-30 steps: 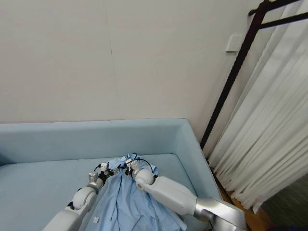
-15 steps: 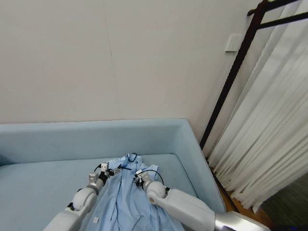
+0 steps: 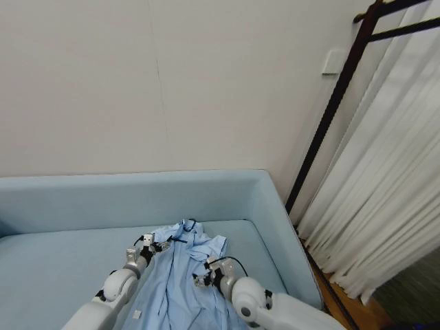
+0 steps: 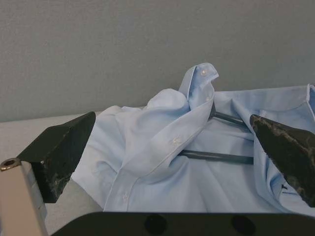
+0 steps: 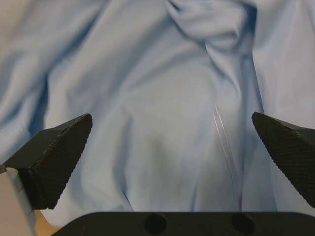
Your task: Pick up the clothes from the sofa and hang them on the clothes hanger.
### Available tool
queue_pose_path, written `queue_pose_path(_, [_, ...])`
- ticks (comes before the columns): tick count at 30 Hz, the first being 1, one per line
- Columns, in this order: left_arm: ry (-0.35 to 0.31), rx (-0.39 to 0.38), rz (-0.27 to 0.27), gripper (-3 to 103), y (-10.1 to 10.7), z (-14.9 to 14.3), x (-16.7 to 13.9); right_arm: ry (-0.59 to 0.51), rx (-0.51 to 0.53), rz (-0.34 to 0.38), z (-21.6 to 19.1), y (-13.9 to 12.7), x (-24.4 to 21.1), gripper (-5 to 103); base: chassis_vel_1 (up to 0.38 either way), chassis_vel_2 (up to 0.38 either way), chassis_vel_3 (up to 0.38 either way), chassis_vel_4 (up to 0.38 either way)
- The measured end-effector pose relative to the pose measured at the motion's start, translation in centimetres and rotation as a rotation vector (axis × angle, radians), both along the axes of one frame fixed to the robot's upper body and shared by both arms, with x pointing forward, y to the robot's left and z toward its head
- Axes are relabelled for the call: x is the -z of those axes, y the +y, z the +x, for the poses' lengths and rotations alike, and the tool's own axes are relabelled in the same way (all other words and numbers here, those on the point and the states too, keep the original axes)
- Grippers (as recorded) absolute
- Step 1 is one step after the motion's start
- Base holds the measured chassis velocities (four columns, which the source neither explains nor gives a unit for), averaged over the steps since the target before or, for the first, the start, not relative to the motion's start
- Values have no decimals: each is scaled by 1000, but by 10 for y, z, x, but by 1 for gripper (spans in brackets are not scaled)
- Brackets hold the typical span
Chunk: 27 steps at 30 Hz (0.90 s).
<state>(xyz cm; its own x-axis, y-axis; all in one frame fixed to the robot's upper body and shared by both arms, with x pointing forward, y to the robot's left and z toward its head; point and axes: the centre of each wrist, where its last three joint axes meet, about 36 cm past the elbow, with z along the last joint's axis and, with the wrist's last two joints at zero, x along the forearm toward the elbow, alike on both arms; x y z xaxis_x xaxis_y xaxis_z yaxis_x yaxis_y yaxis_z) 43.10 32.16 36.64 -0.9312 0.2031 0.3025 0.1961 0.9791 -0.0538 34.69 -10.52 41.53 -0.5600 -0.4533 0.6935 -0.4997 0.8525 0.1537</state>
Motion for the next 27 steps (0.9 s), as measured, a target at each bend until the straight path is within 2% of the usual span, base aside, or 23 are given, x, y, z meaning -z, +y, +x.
queue_pose_path(4, [1, 0, 6, 100, 3, -1, -1, 25, 39, -54, -8, -13, 24, 101, 0, 0, 0, 0])
queue_pose_path(5, [-1, 0, 5, 100, 3, -1, -1, 26, 53, -64, -8, -15, 30, 96, 0, 0, 0, 0])
queue_pose_path(6, [-1, 0, 5, 100, 3, -1, -1, 26, 53, -64, -8, -15, 30, 96, 0, 0, 0, 0])
queue_pose_path(9, [-6, 1, 4, 100, 4, -1, -3, 21, 95, -91, -6, -18, 50, 80, 0, 0, 0, 0])
queue_pose_path(11, [-7, 1, 4, 100, 4, 0, -4, 20, 106, -96, -6, -17, 54, 80, 0, 0, 0, 0])
queue_pose_path(12, [-9, 0, 5, 100, 5, 0, -5, 22, 117, -99, -7, -17, 58, 70, 0, 0, 0, 0])
queue_pose_path(15, [-10, 0, 6, 100, 6, 0, -6, 26, 120, -98, -10, -16, 60, 64, 0, 0, 0, 0])
queue_pose_path(18, [-12, 0, 5, 100, 6, 0, -6, 24, 117, -90, -15, -15, 58, 47, 0, 0, 0, 0])
queue_pose_path(19, [-12, 0, 5, 100, 6, 0, -6, 24, 117, -90, -15, -15, 58, 47, 0, 0, 0, 0])
queue_pose_path(23, [-12, 0, 4, 100, 6, -1, -6, 12, 112, -83, -22, -14, 57, 26, 0, 0, 0, 0])
queue_pose_path(25, [-12, -1, 3, 100, 6, 0, -5, 8, 110, -79, -23, -13, 56, 26, 0, 0, 0, 0])
queue_pose_path(27, [-14, 0, 1, 100, 5, 0, -5, 2, 104, -69, -25, -11, 52, 15, 0, 0, 0, 0])
